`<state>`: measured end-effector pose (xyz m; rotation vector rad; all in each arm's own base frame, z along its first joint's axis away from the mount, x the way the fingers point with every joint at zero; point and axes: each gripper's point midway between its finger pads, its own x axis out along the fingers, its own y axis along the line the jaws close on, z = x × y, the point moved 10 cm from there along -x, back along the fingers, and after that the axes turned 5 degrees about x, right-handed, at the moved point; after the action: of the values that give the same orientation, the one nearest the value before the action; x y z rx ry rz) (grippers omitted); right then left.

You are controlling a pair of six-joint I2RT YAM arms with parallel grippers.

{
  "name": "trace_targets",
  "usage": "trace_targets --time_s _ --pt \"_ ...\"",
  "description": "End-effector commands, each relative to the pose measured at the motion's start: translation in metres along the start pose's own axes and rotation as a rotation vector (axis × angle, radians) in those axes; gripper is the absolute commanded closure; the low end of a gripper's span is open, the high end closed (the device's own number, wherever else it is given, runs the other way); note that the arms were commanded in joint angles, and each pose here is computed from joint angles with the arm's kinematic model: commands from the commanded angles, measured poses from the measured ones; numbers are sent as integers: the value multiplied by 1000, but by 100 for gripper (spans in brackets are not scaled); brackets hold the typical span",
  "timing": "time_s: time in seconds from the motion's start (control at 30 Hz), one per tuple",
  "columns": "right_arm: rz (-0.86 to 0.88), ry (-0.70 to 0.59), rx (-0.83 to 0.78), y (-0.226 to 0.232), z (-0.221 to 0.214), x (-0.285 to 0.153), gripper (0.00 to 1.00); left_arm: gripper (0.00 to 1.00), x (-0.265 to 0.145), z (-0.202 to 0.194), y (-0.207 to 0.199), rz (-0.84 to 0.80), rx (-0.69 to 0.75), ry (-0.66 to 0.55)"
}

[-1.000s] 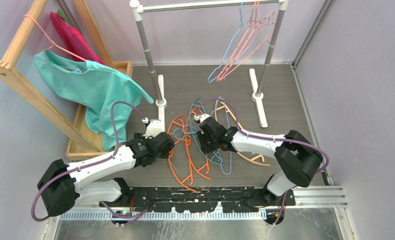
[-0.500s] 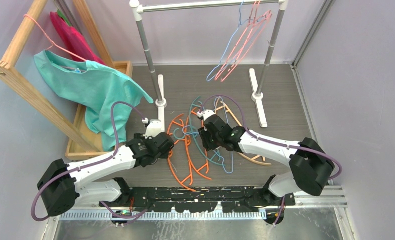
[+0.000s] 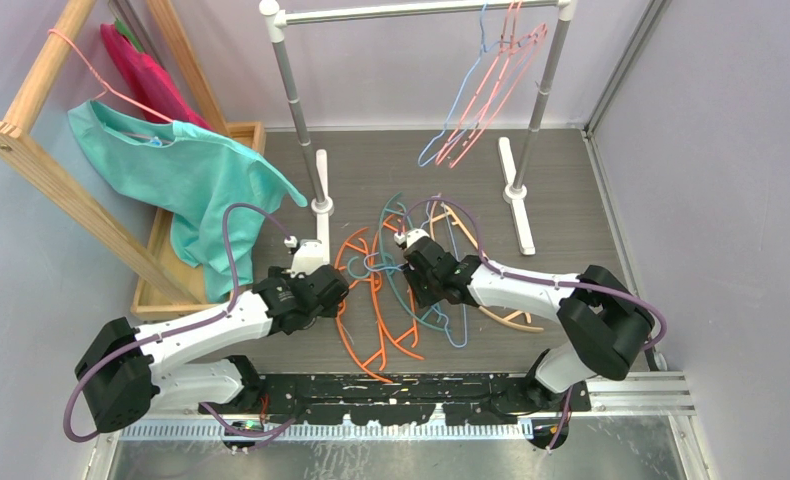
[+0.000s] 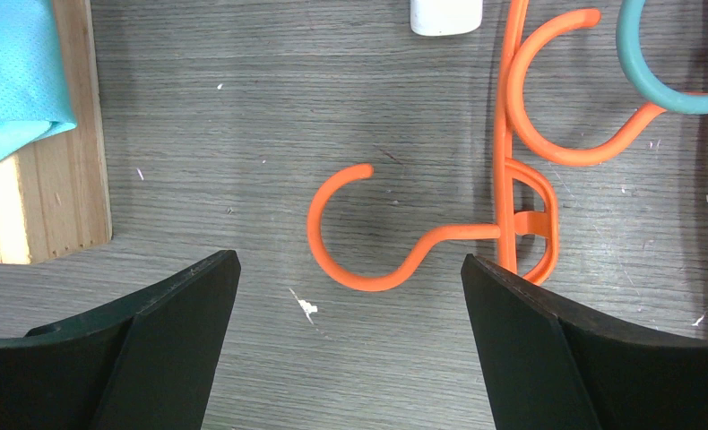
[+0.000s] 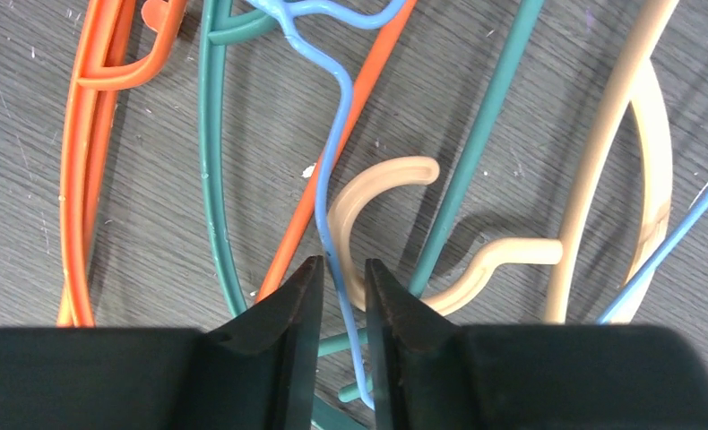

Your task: Organize the hangers

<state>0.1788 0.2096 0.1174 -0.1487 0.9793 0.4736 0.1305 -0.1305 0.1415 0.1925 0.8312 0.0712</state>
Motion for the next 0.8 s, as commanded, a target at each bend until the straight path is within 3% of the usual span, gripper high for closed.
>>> trace_targets --time_s 0.0,0.27,0.6,0.77 --pt "4 -65 1 2 8 -3 76 2 0 4 -1 3 -37 -28" --pt "36 -103 24 5 16 -14 99 2 -2 3 2 0 -49 -34" --pt "187 -305 139 19 54 -72 99 2 -4 3 5 1 -57 -43" --pt "410 -369 180 38 75 -106 99 2 -6 3 7 0 -64 -54"
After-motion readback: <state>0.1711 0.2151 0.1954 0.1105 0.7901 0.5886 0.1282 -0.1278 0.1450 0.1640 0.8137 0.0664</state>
